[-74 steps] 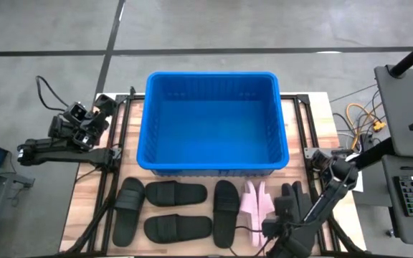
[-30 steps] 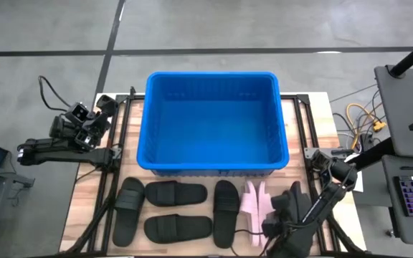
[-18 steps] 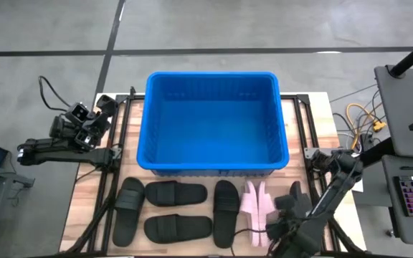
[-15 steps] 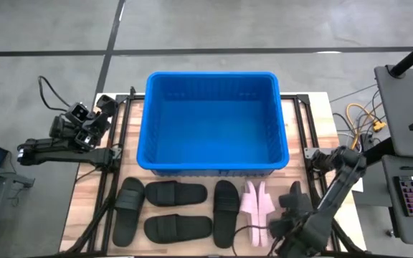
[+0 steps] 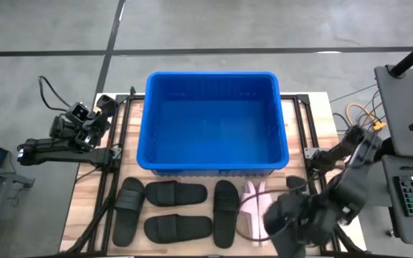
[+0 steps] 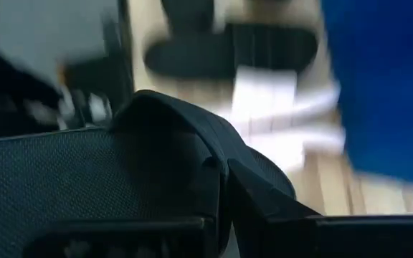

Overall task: Pick and place slides into bin
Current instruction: Put the black slide into the blue bin

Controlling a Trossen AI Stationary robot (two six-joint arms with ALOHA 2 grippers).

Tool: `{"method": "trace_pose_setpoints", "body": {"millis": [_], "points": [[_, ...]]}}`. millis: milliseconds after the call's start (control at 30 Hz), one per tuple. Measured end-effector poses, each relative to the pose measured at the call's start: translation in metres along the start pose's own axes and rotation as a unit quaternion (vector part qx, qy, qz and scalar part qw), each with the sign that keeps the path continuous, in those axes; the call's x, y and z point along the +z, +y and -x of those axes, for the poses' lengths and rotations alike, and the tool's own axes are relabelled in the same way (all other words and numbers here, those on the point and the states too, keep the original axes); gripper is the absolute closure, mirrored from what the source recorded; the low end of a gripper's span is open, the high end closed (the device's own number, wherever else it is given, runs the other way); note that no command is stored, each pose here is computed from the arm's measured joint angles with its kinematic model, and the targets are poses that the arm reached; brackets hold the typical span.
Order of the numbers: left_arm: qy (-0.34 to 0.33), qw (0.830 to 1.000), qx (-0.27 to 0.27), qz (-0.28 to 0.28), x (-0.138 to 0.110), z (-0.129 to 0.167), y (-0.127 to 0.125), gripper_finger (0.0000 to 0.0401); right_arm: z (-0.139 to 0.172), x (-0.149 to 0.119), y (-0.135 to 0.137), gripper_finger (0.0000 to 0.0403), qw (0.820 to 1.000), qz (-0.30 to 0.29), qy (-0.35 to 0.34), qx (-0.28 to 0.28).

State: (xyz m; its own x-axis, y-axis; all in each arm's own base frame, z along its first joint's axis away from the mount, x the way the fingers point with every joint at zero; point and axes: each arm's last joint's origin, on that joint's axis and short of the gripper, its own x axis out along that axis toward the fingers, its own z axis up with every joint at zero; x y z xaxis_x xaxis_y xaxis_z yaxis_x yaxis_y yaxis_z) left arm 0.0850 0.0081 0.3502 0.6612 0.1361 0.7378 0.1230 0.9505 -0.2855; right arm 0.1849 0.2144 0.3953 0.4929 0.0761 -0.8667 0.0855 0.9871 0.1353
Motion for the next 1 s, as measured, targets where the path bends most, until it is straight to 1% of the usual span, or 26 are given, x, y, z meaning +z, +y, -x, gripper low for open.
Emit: {"method": "trace_pose_setpoints", "body": {"millis": [100,167,267,333,400,500,600,700,800,900,1000], "points": [[-0.005,1.0,0.019,0.0,0.0,0.0,0.001,0.0184,0.02,0.009,-0.011,0.039,0.995,0.008,-0.103,-0.008],[-0.004,1.0,0.023,0.0,-0.001,-0.001,0.002,0.0184,0.032,0.013,-0.021,0.039,0.985,0.008,-0.169,-0.039],[0.0,1.0,0.028,-0.001,-0.004,-0.002,0.003,0.0184,0.047,0.018,-0.038,0.039,0.962,-0.002,-0.252,-0.102],[0.005,0.999,0.033,-0.002,-0.006,-0.003,0.004,0.0184,0.054,0.022,-0.048,0.039,0.946,-0.004,-0.29,-0.144],[0.008,0.999,0.04,-0.003,-0.009,-0.005,0.005,0.0184,0.057,0.027,-0.058,0.039,0.931,-0.004,-0.313,-0.186],[0.017,0.999,0.046,-0.005,-0.013,-0.007,0.006,0.0184,0.056,0.038,-0.073,0.039,0.915,0.003,-0.321,-0.244],[0.02,0.998,0.061,-0.02,-0.016,-0.008,0.008,0.0184,0.051,0.05,-0.091,0.039,0.907,0.001,-0.305,-0.29],[0.022,0.996,0.072,-0.051,-0.017,-0.009,0.009,0.0184,0.045,0.061,-0.112,0.039,0.906,-0.013,-0.278,-0.32],[0.022,0.994,0.072,-0.073,-0.017,-0.009,0.009,0.0184,0.043,0.068,-0.134,0.039,0.898,-0.022,-0.258,-0.356],[0.018,0.994,0.071,-0.075,-0.015,-0.008,0.008,0.0184,0.042,0.073,-0.154,0.039,0.887,-0.04,-0.25,-0.386],[0.013,0.995,0.07,-0.075,-0.014,-0.007,0.008,0.0184,0.039,0.079,-0.174,0.039,0.887,-0.06,-0.238,-0.392]]}}
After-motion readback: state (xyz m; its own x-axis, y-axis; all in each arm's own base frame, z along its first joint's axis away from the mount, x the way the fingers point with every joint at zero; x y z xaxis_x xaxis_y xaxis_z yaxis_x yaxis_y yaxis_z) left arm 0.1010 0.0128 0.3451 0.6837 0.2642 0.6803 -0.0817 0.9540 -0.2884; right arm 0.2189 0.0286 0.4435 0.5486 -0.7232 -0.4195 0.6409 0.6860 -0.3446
